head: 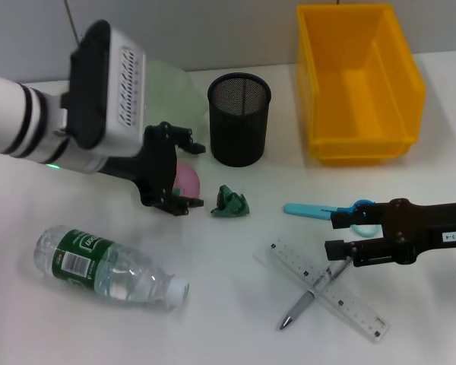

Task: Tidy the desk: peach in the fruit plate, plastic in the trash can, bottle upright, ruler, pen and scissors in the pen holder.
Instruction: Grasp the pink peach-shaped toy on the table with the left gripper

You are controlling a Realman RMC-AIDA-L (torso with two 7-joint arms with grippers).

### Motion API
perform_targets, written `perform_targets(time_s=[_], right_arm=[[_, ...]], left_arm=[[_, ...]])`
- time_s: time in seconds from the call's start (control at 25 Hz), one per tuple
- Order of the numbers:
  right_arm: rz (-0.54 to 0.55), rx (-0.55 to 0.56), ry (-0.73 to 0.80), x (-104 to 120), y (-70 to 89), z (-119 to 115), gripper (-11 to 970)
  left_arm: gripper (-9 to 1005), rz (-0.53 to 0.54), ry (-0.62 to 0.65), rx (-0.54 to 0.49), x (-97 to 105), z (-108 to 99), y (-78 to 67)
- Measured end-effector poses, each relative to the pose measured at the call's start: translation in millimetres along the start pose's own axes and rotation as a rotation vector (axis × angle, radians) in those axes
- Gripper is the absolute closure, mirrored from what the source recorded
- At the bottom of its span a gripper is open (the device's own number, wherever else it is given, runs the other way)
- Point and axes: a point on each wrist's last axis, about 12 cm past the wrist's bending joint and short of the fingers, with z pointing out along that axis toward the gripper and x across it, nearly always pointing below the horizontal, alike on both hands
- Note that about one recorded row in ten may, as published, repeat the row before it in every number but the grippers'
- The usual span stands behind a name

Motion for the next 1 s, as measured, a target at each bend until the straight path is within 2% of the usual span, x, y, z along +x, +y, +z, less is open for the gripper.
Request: perform_targets(time_s=[0.36,1.0], right_arm=[[-0.002,0.001,-0.001,-2,-0.8,0,175],[0.000,0.001,-0.002,-1,-0.3,-1,175]], left_arm=[[248,0.015,0.114,0.001,4,16,0.7],[265,0.057,0.196,-0.013,6,33,-3.6]])
